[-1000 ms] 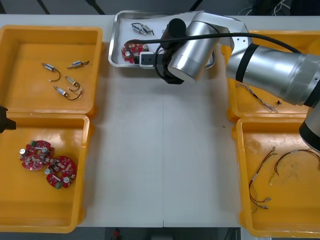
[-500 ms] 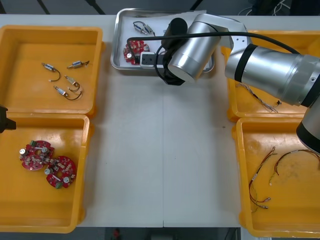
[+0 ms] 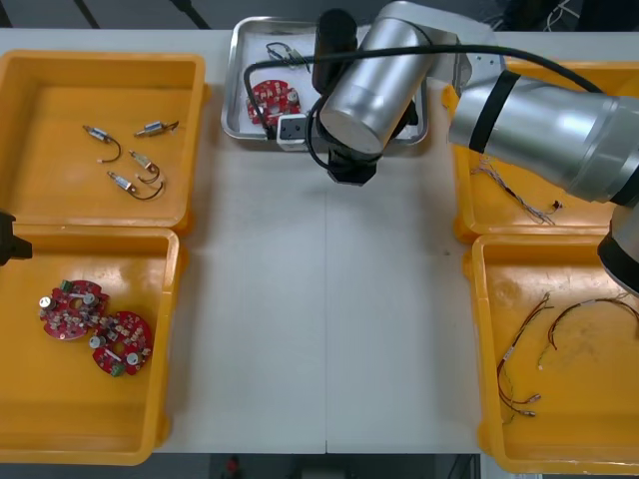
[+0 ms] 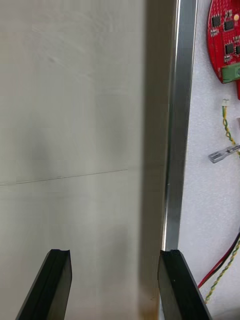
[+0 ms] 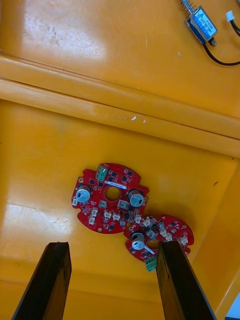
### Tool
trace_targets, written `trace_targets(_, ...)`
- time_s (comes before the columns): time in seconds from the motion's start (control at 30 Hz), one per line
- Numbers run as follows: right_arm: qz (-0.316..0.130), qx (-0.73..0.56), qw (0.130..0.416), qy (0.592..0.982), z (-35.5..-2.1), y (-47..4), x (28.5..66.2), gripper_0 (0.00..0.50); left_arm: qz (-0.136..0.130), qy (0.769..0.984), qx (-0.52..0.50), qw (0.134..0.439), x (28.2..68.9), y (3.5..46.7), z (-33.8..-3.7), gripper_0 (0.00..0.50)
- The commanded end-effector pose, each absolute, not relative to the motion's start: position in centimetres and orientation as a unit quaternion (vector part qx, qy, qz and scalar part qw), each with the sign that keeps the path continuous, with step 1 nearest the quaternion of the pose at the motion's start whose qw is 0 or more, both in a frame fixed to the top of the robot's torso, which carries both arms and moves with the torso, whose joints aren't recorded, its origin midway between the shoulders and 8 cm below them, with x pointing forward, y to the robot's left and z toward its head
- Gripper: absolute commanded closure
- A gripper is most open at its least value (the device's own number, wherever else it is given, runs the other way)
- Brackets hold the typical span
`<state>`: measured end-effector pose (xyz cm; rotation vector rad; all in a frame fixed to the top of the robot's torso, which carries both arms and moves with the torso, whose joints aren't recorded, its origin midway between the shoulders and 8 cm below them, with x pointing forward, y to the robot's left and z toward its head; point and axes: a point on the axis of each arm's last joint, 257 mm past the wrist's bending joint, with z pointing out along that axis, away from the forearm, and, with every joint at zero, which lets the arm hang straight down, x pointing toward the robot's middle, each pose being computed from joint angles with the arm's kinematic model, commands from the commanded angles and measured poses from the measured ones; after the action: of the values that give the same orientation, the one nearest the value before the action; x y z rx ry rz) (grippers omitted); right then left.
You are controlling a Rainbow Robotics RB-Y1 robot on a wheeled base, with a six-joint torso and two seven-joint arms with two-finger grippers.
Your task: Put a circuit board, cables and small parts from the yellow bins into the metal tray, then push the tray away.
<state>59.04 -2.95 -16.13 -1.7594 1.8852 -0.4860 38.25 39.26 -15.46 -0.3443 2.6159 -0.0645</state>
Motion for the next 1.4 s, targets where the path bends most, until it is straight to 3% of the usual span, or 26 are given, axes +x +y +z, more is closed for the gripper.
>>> trace_targets(0.03, -0.141, -0.618, 0.282, 0.72, -10.0, -3.7, 58.9, 0.0, 0.001, 0.964, -0.068, 0.256, 38.1, 39.7, -14.7, 0.0)
trace_targets(0.27, -0.087, -0.511, 0.282, 0.808, -8.3, -7.4, 57.3, 0.0, 0.001, 0.964, -0.068, 0.256, 38.1, 39.7, -14.7, 0.0)
trace_targets(0.7, -0.03, -0.295, 0.27, 0.916, -6.2, -16.6, 54.4, 0.0, 0.001, 0.964, -0.068, 0.256, 38.1, 39.7, -14.7, 0.0)
trace_targets(1.2, -0.002, -0.08, 0.213, 0.974, -7.0, -27.0, 46.5, 0.0, 0.001, 0.964, -0.068, 0.256, 38.1, 39.7, -14.7, 0.0)
trace_targets(1.4, 0.02, -0.016, 0.211, 0.977, -7.6, -30.0, 44.5, 0.0, 0.001, 0.964, -0.068, 0.256, 38.1, 39.7, -14.7, 0.0)
